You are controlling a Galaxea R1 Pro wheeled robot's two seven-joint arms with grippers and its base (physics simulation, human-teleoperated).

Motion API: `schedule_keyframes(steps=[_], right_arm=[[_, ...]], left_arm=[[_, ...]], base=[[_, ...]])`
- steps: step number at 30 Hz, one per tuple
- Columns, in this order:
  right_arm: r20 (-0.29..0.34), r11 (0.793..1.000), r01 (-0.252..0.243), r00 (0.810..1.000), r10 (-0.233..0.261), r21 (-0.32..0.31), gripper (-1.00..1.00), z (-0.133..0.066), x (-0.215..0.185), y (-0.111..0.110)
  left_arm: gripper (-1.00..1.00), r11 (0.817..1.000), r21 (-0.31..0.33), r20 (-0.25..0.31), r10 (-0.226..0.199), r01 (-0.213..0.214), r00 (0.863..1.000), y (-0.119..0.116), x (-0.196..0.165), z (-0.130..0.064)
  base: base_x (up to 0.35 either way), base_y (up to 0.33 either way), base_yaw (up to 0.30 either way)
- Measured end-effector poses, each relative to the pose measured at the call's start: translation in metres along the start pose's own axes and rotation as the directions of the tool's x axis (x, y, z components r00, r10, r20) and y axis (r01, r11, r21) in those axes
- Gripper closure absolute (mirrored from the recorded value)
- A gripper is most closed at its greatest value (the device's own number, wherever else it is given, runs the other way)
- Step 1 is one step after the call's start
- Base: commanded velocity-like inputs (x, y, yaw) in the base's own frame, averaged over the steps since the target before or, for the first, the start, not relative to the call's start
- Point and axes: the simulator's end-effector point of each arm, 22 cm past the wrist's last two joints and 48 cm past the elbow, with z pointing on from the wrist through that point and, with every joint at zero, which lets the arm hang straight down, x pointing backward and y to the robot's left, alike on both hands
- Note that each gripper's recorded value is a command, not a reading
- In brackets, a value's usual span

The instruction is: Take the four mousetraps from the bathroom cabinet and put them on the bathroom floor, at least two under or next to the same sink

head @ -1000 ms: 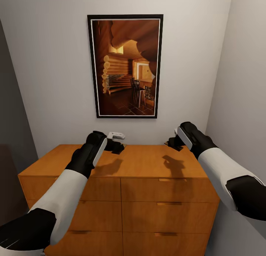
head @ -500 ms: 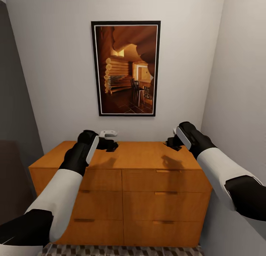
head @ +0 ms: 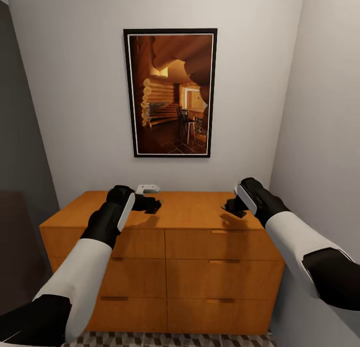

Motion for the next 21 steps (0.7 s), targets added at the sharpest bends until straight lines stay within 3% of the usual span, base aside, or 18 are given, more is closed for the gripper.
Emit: schedule_keyframes(steps=[5, 21], right_arm=[[-0.021, 1.000, 0.004, 1.000, -0.005, -0.004, 1.00, 0.008, 0.015, 0.003], [-0.018, 1.000, 0.021, 1.000, -0.021, -0.020, 1.00, 0.015, 0.034, 0.011]], left_arm=[[1.00, 1.000, 0.002, 0.001, -0.002, 0.002, 1.000, 0.000, 0.002, 0.000], [1.00, 1.000, 0.003, 0.005, -0.004, 0.004, 1.000, 0.000, 0.001, -0.001]], base=[[-0.079, -0.015, 0.000], [-0.306, -0.083, 0.000]])
